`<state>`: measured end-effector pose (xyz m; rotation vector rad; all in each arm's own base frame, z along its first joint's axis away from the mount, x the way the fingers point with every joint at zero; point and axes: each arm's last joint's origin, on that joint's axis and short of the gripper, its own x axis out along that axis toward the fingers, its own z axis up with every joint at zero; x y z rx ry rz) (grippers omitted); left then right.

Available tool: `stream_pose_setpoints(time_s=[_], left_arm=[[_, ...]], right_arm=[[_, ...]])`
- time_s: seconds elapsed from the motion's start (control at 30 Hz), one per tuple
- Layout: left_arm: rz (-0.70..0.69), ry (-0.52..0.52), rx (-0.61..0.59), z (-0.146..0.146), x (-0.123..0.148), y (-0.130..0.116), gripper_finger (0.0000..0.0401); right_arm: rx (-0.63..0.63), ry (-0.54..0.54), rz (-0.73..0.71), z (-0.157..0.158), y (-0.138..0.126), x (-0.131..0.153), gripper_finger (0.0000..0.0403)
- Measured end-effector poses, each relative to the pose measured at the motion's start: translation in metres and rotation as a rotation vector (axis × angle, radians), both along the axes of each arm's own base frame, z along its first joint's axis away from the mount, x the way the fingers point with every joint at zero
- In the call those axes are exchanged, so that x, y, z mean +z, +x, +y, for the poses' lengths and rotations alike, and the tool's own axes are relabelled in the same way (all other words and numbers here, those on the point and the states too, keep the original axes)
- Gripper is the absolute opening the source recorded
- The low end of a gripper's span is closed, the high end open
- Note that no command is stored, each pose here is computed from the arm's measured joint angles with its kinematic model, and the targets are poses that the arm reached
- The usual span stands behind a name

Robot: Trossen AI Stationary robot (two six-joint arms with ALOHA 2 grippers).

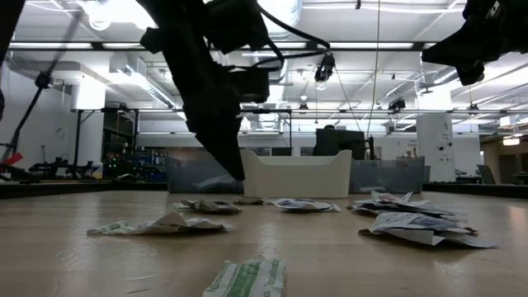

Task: Pick & Place First Aid Supplies
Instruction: Put the blue alcohol pad into the middle gray bin

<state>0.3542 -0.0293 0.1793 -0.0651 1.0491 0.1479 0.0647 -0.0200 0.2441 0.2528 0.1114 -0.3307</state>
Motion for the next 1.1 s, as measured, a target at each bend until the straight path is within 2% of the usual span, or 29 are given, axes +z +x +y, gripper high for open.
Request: stream_pose_setpoints(time_s=[0.33, 0.7, 0.93, 1.1], left_arm=[[0.035, -0.039, -0.025, -0.002, -0.015, 0.007, 0.0074], [-0.022, -0.076, 0.035, -0.003, -0.009, 0.014, 0.0126], [-0.029, -0.017, -0.024, -0.001, -0.006, 0.018, 0.0133], [0.037, 0.004, -0.027, -0.001, -0.023, 0.014, 0.0133]], right_arm=[[0.000, -0.002, 0.001, 0.000, 0.000, 0.000, 0.0038], [-0.001, -0.003, 0.001, 0.000, 0.000, 0.000, 0.0038], [-0.001, -0.005, 0.002, 0.000, 0.000, 0.000, 0.0038], [0.000, -0.006, 0.003, 0.000, 0.000, 0.000, 0.0038]])
